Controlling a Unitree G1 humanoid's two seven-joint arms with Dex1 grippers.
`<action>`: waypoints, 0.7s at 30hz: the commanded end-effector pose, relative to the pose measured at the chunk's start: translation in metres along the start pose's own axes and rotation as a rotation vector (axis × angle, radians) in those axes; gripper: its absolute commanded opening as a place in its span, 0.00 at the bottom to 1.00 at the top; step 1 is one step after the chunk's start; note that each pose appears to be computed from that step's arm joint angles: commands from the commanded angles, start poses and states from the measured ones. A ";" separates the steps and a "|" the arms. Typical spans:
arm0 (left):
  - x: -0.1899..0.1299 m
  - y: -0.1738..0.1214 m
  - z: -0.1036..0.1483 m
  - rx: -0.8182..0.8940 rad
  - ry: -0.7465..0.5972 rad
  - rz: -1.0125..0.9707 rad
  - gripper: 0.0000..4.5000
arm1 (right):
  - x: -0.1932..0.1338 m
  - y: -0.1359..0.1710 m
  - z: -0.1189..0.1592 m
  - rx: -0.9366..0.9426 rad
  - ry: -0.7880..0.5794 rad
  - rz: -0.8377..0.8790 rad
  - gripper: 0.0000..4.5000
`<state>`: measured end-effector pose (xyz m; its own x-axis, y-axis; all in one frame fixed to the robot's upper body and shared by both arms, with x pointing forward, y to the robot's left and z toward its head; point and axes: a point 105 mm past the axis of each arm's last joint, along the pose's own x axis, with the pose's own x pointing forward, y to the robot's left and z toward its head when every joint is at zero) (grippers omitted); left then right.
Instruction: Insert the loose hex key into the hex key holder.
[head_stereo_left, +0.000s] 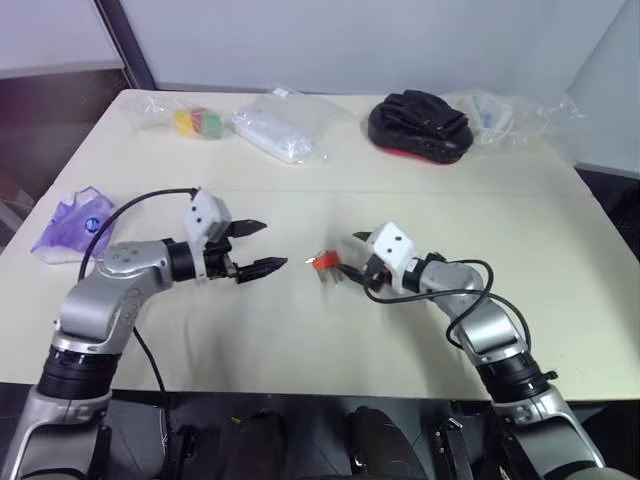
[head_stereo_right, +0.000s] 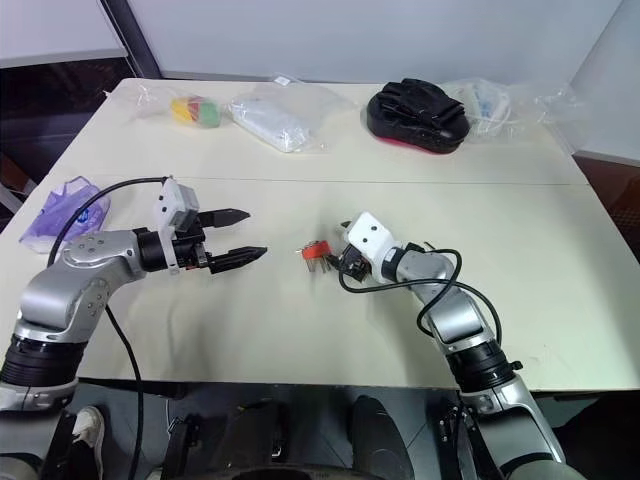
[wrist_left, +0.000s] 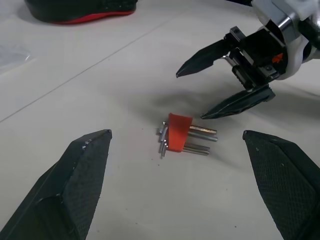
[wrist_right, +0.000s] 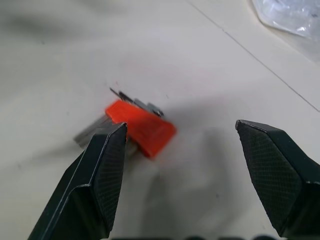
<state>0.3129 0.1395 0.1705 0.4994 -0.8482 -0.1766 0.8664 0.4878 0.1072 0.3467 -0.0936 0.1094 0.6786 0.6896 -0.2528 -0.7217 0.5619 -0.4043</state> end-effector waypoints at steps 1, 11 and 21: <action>-0.002 -0.001 0.010 0.041 -0.023 -0.001 0.98 | -0.001 -0.002 -0.001 -0.029 -0.005 -0.008 0.80; -0.004 -0.002 0.011 0.044 -0.020 0.006 0.98 | 0.010 0.010 -0.005 -0.032 -0.010 0.033 0.80; -0.007 0.000 0.013 0.051 -0.015 0.018 0.98 | 0.027 0.031 0.005 -0.010 -0.048 0.097 0.80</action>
<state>0.3113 0.1406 0.1715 0.5042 -0.8426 -0.1894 0.8636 0.4907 0.1158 0.3410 -0.0616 0.0871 0.6096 0.7461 -0.2677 -0.7798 0.5039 -0.3714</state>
